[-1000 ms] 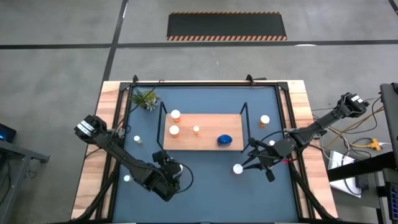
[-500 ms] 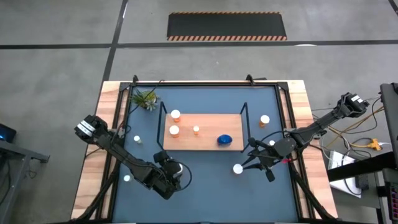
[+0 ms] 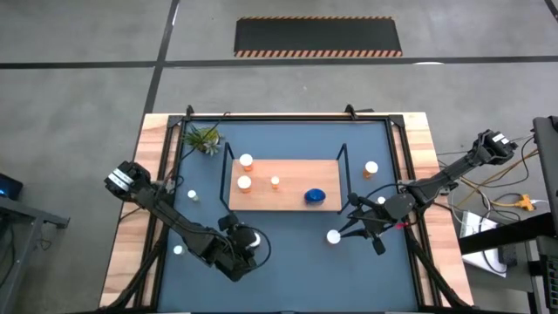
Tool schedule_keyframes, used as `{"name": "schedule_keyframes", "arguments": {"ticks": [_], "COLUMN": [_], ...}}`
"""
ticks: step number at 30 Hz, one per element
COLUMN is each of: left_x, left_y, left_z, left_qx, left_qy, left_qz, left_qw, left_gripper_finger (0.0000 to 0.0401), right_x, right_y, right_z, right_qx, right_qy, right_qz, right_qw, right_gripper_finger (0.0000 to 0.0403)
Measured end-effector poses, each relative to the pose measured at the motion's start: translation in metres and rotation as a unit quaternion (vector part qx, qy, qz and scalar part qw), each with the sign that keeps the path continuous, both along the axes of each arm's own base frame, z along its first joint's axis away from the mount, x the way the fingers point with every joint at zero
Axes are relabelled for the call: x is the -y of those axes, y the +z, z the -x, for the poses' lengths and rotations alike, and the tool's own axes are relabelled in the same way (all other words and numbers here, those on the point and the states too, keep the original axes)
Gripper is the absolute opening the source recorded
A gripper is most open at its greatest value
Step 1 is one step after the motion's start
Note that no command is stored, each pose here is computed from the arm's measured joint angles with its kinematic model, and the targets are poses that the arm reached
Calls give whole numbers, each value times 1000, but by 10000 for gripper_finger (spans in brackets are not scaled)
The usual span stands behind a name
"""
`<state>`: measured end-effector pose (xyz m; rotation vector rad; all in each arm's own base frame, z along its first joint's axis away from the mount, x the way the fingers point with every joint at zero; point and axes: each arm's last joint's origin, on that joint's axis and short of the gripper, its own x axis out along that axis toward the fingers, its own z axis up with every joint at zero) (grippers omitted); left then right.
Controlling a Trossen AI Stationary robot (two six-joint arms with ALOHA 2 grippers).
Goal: Pick and place medicine bottles onto shelf by color
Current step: Put the big orange pill bottle on to the shelf aligned with the other big orange pill bottle
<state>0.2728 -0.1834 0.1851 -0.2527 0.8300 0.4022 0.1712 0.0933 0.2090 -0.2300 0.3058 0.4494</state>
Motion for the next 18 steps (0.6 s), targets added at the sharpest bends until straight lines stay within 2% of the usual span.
{"name": "schedule_keyframes", "arguments": {"ticks": [5,10,18], "left_x": [4,-1,-25], "left_y": [27,48,54], "left_z": [-16,-30,-41], "left_qx": [35,50,35], "left_qy": [0,-12,25], "left_qz": [19,6,-5], "left_qw": [999,999,999], "left_gripper_finger": [194,196,197], "right_x": [0,0,0], "right_y": [0,0,0], "right_z": [0,0,0], "right_qx": [0,0,-1], "right_qy": [0,0,0], "right_qz": [0,0,0], "right_qw": [1000,1000,1000], "right_gripper_finger": [52,52,52]}}
